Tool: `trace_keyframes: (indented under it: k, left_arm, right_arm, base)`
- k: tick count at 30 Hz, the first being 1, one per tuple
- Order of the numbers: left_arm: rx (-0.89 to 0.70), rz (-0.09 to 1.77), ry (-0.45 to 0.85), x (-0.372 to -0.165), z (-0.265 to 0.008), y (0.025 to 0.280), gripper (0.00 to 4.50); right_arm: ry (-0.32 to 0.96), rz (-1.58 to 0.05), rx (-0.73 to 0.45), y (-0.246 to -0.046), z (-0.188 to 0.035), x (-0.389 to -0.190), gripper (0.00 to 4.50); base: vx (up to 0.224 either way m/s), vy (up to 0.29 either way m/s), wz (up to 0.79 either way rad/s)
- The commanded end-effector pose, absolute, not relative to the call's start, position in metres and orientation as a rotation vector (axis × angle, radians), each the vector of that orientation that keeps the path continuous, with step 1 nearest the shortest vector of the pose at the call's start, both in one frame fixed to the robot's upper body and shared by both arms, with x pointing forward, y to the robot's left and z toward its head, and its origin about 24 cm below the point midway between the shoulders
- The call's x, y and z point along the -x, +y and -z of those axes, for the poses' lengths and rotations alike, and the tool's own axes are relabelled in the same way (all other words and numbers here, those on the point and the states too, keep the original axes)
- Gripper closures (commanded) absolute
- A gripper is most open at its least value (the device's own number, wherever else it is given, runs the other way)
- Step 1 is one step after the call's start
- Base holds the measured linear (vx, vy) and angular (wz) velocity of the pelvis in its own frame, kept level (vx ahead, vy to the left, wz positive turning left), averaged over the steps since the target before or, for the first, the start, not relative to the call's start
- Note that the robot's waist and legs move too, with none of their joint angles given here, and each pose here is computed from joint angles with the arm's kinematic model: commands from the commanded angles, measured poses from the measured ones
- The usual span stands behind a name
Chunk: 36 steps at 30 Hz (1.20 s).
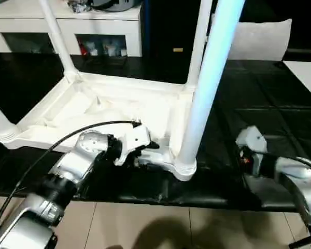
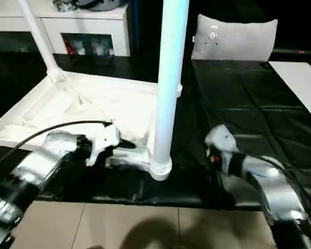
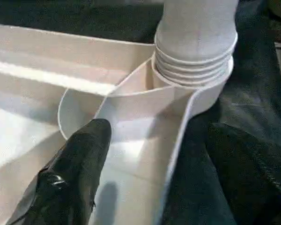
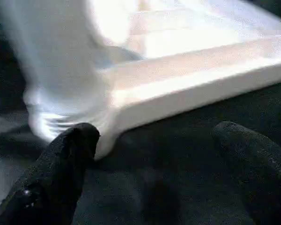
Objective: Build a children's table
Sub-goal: Rotate table base, then rotate leg to tighten
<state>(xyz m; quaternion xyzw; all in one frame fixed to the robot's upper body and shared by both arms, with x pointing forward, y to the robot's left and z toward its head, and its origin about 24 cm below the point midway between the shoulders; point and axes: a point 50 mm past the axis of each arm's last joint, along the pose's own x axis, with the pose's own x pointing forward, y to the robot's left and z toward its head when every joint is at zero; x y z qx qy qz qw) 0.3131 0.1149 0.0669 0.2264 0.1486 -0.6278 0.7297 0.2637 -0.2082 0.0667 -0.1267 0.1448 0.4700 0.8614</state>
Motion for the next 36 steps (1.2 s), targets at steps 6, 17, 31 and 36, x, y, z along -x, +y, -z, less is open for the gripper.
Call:
trace_keyframes:
  k: [6, 17, 31, 36]
  left_arm:
    - [-0.538, 1.445, 0.351, -0.323, -0.062, 0.111, 1.62]
    - [-0.514, 1.489, 0.366, -0.331, -0.058, 0.107, 2.53]
    - [-0.519, 1.517, 0.408, -0.332, -0.050, 0.107, 3.89]
    - [-0.556, 1.528, 0.430, -0.332, -0.048, 0.110, 4.22]
  right_arm:
    - [0.315, -1.137, 0.186, -0.198, -0.077, -0.249, 0.00]
    - [0.343, -1.186, 0.132, -0.194, -0.082, -0.242, 0.00]
    - [0.341, -1.198, 0.111, -0.191, -0.084, -0.241, 0.00]
    - [0.332, -1.209, 0.112, -0.187, -0.084, -0.243, 0.00]
  base:
    - [0.000, 0.000, 0.00]
    - [0.000, 0.000, 0.00]
    - [0.000, 0.000, 0.00]
    - [0.000, 0.000, 0.00]
